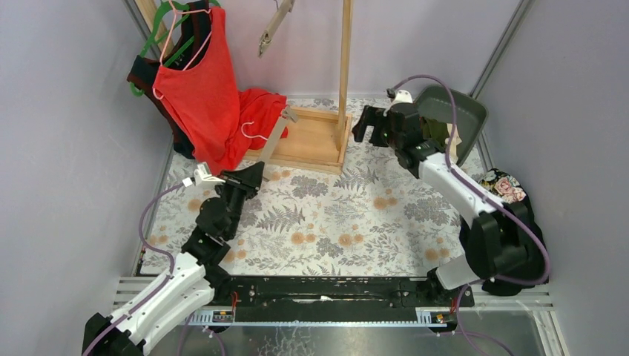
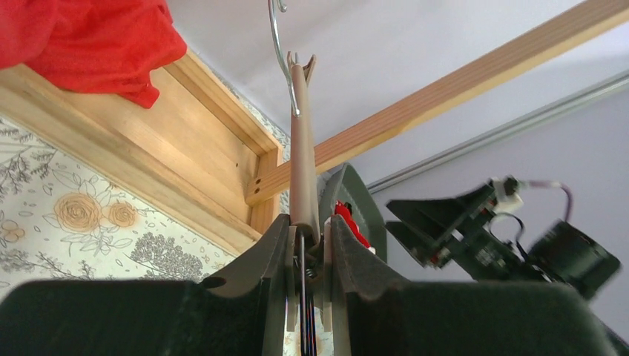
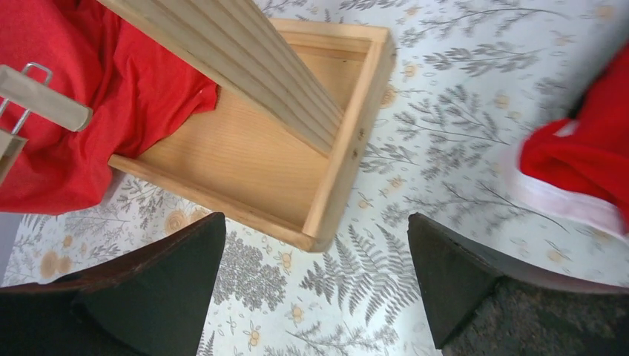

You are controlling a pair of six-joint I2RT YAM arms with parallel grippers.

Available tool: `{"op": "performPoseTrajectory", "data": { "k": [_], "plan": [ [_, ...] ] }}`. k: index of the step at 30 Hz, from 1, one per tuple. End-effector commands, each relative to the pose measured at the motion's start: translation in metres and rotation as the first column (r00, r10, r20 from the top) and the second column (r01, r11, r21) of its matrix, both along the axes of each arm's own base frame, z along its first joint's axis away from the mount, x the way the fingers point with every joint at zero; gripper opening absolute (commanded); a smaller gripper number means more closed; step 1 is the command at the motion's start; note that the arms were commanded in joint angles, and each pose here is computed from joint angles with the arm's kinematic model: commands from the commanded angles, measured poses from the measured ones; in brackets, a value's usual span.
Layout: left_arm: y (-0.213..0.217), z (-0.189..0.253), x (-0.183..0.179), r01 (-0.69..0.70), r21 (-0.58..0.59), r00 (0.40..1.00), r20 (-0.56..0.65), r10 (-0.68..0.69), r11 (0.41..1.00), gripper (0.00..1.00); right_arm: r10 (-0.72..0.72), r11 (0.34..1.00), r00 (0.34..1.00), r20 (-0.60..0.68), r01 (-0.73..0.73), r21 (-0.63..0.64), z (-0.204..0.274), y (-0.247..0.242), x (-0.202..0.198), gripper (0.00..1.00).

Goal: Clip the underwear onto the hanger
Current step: Move the hanger to the center of the board.

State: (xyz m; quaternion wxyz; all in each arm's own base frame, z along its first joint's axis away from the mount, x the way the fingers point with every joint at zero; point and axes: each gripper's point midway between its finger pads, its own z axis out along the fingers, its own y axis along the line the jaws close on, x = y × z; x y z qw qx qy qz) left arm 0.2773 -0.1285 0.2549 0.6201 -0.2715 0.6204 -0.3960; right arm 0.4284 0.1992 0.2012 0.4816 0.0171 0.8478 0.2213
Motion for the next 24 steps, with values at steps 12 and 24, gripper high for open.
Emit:
{"op": "performPoseTrajectory", "data": {
  "k": [12,24],
  "plan": [
    [-0.013,0.003,-0.010,-0.156,-0.465,0.979,0.045,0.199,0.871,0.00,-0.327,0.893,0.941,0.083,0.337,-0.298,0.008,-0.116,-0.070,1.00],
    [-0.036,-0.014,-0.020,-0.303,-0.578,0.941,-0.058,0.332,0.758,0.00,-0.404,0.866,0.915,-0.020,0.375,-0.332,-0.018,-0.166,-0.026,0.93]
  ]
}}
